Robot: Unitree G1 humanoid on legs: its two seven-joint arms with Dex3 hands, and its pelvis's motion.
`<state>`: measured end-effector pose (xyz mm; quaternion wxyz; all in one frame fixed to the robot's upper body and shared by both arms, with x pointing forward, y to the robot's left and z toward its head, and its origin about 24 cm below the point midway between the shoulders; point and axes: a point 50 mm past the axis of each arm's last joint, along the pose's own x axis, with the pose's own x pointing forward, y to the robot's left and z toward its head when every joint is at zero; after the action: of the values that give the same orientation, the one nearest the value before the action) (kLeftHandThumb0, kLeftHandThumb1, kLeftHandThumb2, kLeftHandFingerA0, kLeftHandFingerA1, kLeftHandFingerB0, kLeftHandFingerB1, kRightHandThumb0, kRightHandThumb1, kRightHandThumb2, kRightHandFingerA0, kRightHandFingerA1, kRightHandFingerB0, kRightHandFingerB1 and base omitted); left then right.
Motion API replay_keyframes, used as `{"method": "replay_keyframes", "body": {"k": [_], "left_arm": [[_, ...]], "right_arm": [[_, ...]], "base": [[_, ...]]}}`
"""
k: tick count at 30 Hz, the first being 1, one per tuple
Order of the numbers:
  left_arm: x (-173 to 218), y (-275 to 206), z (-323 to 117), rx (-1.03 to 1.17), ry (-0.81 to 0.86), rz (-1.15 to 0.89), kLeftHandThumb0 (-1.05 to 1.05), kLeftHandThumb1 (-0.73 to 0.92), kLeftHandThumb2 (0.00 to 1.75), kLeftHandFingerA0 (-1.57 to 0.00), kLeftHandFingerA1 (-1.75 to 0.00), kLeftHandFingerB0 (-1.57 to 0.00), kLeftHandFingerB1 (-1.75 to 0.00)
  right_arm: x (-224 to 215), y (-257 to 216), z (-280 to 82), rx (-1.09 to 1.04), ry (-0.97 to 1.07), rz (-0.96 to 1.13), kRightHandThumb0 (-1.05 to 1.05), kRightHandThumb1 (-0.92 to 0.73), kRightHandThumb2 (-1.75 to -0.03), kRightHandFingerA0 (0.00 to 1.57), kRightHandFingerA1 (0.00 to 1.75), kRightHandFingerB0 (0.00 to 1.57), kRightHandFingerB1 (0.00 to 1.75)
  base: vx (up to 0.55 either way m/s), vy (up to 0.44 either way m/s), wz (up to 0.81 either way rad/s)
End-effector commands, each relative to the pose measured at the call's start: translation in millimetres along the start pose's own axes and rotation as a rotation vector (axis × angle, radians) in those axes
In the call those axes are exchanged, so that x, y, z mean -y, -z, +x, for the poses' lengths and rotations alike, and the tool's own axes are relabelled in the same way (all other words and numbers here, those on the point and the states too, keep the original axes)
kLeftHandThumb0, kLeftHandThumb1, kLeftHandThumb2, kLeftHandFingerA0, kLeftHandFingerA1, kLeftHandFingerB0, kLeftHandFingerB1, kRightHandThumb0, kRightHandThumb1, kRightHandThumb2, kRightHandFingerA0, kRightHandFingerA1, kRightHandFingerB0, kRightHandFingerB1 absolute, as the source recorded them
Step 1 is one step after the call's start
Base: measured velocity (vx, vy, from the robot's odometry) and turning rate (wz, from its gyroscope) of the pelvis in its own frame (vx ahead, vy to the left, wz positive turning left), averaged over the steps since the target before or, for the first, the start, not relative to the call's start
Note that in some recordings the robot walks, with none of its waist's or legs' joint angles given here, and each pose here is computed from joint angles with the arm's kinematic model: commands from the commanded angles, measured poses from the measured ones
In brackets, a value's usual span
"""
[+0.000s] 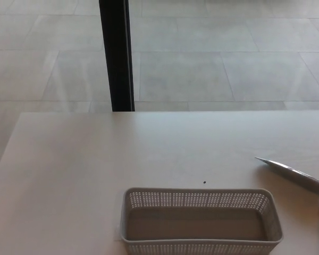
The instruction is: A garden tool is kept on the righthand side and a container is kept on the lefthand side on a desk infront of the robot. the robot uses its right hand to pick up the garden tool and makes a scooping motion inside the container
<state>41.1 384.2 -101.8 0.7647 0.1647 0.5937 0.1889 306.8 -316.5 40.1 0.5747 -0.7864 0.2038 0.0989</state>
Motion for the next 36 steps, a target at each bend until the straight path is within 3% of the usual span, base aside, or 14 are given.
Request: {"method": "replay_keyframes", "body": {"k": [1,2,4,6,7,9,10,12,15,16,28,29,35,36], "left_arm": [[-3.2,-3.6,-0.4,0.027,-0.001,0.021,-0.47,0.69,0.61,-0.6,-0.6,-0.55,-0.47],[-3.1,-2.6,-0.4,0.022,-0.002,0.02,-0.46,0.69,0.61,-0.61,-0.58,-0.55,-0.46],[-3.7,-1.5,-0.5,0.013,0.001,0.022,-0.46,0.71,0.61,-0.6,-0.59,-0.54,-0.46],[-4.3,-0.3,-0.8,0.013,0.0,0.029,-0.47,0.7,0.61,-0.61,-0.58,-0.54,-0.46],[-3.9,-0.5,-0.9,0.017,0.008,0.01,-0.45,0.7,0.61,-0.57,-0.58,-0.53,-0.47],[-4.4,-1.1,-0.9,0.018,0.011,0.008,-0.48,0.69,0.61,-0.58,-0.57,-0.54,-0.47],[-4.4,-1.9,-0.8,0.02,0.006,0.012,-0.46,0.7,0.61,-0.59,-0.58,-0.54,-0.48],[-4.3,-2.5,-0.8,0.023,0.005,0.023,-0.47,0.71,0.61,-0.58,-0.58,-0.54,-0.48],[-4.1,-0.5,-0.8,0.013,-0.002,0.013,-0.46,0.7,0.61,-0.59,-0.58,-0.54,-0.47],[-4.3,-0.7,-0.8,0.016,0.006,-0.003,-0.45,0.7,0.61,-0.58,-0.61,-0.53,-0.48],[-6.6,-3.5,-0.7,0.018,0.003,-0.009,-0.46,0.68,0.61,-0.65,-0.61,-0.57,-0.47],[-7.0,-3.7,-0.8,0.018,0.003,-0.003,-0.46,0.7,0.61,-0.61,-0.62,-0.54,-0.48],[-9.2,-4.2,-0.9,0.019,-0.01,0.0,-0.45,0.7,0.61,-0.62,-0.61,-0.56,-0.48],[-9.5,-4.2,-1.0,0.019,-0.011,-0.001,-0.45,0.7,0.61,-0.63,-0.62,-0.55,-0.48]], "right_arm": [[-58.9,6.0,-17.7,0.025,-0.098,0.011,-0.35,-0.81,-0.73,0.78,1.57,0.77,0.75],[-59.8,6.0,-20.0,0.052,-0.043,0.041,-0.34,-0.79,-0.73,0.79,1.61,0.73,1.07],[-59.5,5.9,-22.3,0.091,0.019,0.061,-0.34,-0.78,-0.71,0.77,1.62,0.73,1.16],[-58.7,5.2,-23.2,0.102,0.052,0.088,-0.33,-0.75,-0.72,0.77,1.58,0.77,0.92],[-54.8,5.1,-23.9,0.116,0.098,0.137,-0.33,-0.73,-0.76,0.82,1.56,0.73,0.53],[-50.5,4.9,-24.7,0.134,0.139,0.163,-0.33,-0.71,-0.73,0.83,1.49,0.76,0.55],[-44.8,4.3,-26.6,0.167,0.222,0.195,-0.27,-0.64,-0.78,0.8,1.66,0.7,1.16],[-37.3,4.7,-26.7,0.185,0.286,0.211,-0.28,-0.71,-0.73,0.74,1.69,0.68,1.21],[-23.1,4.5,-27.3,0.214,0.387,0.26,-0.31,-0.65,-0.61,0.82,1.65,0.83,0.68],[-18.6,4.5,-28.0,0.23,0.418,0.278,-0.25,-0.65,-0.66,0.82,1.65,0.8,0.9],[36.9,14.4,-33.0,0.331,0.721,0.328,-0.13,-0.5,-1.01,0.91,1.63,0.82,1.29],[44.5,16.8,-33.4,0.337,0.738,0.316,-0.13,-0.48,-1.0,0.85,1.75,0.68,1.5],[94.3,27.1,-38.7,0.373,0.856,0.235,-0.11,-0.55,-0.98,1.03,1.71,0.67,1.45],[101.1,27.8,-40.6,0.389,0.874,0.227,-0.12,-0.49,-0.95,0.83,1.75,0.69,1.53]], "base": [[0.0,0.0,0.0],[0.0,0.0,0.0],[0.0,0.0,0.0],[0.0,0.0,0.0],[0.0,0.0,0.0],[0.0,0.0,0.0],[0.0,0.0,0.0],[0.0,0.0,0.0],[0.0,0.0,0.0],[0.0,0.0,0.0],[0.0,0.0,0.0],[0.0,0.0,0.0],[0.0,0.0,0.0],[0.0,0.0,0.0]]}}
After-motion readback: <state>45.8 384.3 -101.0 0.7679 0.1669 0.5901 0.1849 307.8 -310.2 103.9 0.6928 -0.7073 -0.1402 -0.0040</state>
